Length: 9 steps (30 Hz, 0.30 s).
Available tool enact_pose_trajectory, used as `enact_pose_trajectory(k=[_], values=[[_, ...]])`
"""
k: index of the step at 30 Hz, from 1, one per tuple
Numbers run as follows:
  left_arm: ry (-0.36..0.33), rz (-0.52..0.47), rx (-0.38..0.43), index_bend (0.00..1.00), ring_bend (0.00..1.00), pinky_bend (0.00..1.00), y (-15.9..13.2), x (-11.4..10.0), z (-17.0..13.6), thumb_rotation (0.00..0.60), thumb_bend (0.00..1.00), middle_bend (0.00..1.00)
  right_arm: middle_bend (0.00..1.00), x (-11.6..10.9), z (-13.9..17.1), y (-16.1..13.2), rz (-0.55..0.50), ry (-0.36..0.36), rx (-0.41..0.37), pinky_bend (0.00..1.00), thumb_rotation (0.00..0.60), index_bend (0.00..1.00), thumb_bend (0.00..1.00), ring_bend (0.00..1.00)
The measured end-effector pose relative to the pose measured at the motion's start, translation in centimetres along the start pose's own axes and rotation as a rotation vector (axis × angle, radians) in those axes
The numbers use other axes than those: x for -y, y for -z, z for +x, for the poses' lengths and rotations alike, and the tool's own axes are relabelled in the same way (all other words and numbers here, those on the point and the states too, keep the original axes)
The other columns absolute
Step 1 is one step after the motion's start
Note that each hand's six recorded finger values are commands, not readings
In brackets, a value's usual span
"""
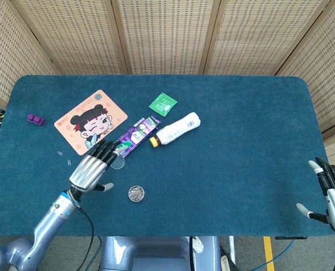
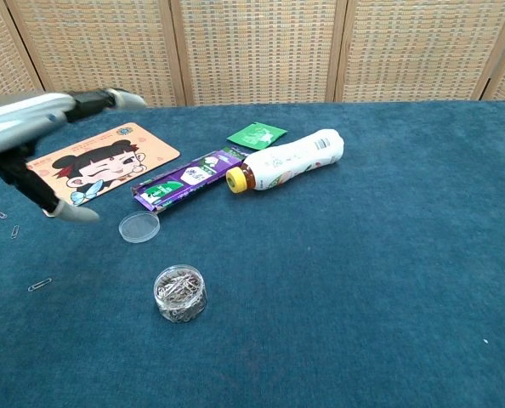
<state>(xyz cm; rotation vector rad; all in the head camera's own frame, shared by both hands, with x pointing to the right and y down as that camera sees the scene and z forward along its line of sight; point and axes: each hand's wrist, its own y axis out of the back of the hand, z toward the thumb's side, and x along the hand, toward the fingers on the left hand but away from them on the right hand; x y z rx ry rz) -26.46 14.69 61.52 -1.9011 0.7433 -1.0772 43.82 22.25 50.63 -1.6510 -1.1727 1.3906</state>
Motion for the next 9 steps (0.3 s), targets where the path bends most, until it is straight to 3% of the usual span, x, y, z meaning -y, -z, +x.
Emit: enact_pose_trajectory(k=[4, 6, 9], values=[[-0.139, 0.001, -0.252, 0.00, 0.00, 0.00, 6.0, -3.2, -4.9, 0.600, 0.00, 0.00, 0.00, 0.1, 0.1, -0.2, 0.002, -0.002, -0.005, 0.00, 0.600, 0.00, 0.00, 0.00], [-0.165, 0.028, -0.388, 0.00, 0.00, 0.00, 9.1, -4.3, -8.5, 0.600, 0.00, 0.00, 0.00, 0.1, 0.1, -0.2, 0.005, -0.002, -0.007, 0.00, 0.600, 0.00, 0.00, 0.00], [-0.160, 0.051, -0.517, 0.00, 0.00, 0.00, 11.9, -5.2, -12.6, 0.600, 0.00, 0.00, 0.00, 0.1, 0.1, -0.3, 0.008, 0.000, -0.008, 0.00, 0.600, 0.00, 0.00, 0.00]])
